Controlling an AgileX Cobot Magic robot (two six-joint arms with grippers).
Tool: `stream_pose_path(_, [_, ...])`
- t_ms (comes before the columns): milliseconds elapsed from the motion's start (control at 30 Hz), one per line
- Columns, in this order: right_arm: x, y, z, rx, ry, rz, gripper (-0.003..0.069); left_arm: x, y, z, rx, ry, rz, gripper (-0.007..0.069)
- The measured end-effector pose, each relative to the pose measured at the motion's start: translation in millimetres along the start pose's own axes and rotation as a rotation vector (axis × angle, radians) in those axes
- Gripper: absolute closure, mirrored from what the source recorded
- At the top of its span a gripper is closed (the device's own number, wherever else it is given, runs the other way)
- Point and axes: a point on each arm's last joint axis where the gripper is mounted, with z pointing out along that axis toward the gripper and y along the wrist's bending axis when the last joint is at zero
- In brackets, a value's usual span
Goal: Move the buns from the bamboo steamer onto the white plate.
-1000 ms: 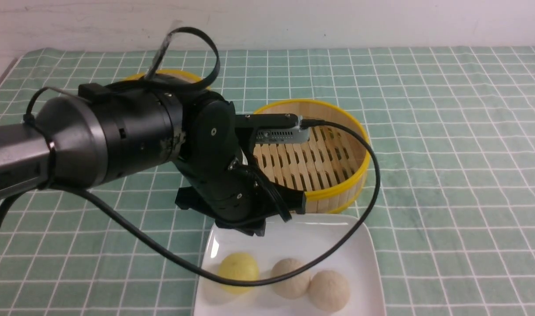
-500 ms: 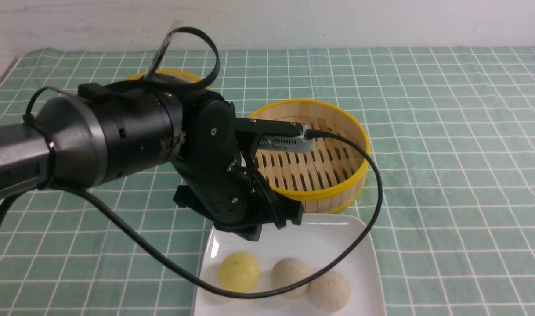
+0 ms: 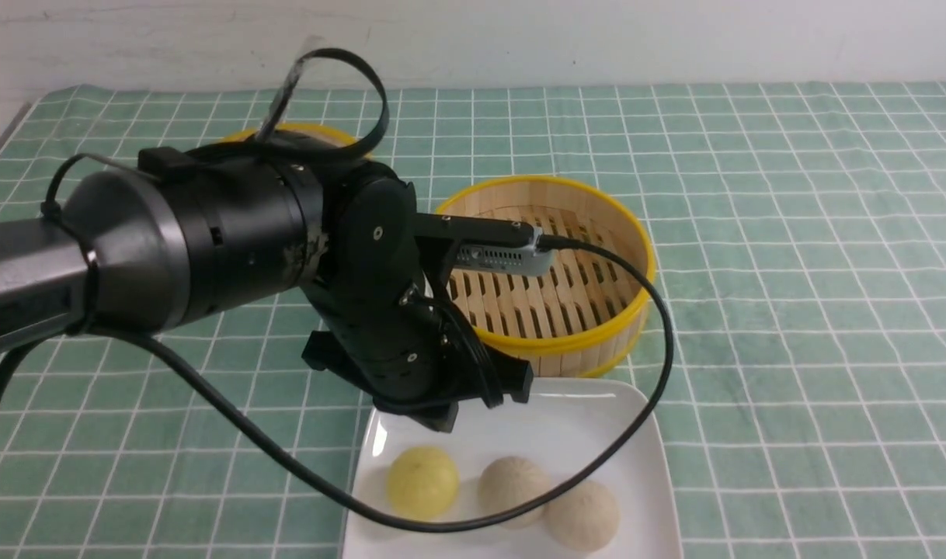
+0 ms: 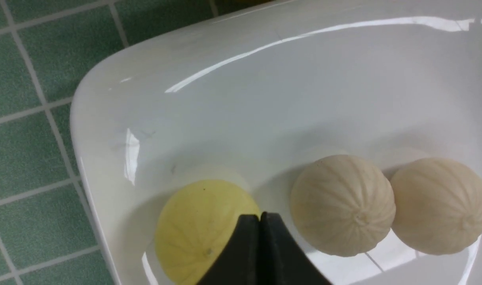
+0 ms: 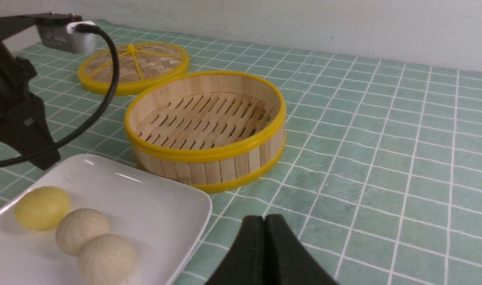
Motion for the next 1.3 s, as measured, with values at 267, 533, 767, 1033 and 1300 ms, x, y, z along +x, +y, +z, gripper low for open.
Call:
stream_pose_path(267, [54.6,-18.9,6.5,0.269,0.059,0.035,0.0657,-0.7,0.9,0.0,-0.009,-0.008,0.01,0.0616])
stream_pose_path(533, [89.3,-27.6,11.5,0.378,0.108,0.041,0.0652,-0.6,3.7,-28.9,-0.024,-0.094,0.051,0.0613])
stream_pose_path(767, [88.7,-27.9,12.0,0.379,0.084,0.036,0.0646,11.7,9.4,-99.8,-0.009,-0.284,0.088,0.061])
stream_pose_path(1033, [88.7,-28.3,11.8,0.387,0.083,0.038,0.0645,52.4,27.9,-187.2,-0.019,-0.5,0.115,0.0608])
stream_pose_path(1300, [89.0,-28.3,11.9,0.387,0.084,0.038,0.0634,145.0,67.6,-215.3,-0.023,-0.652,0.104,0.0613])
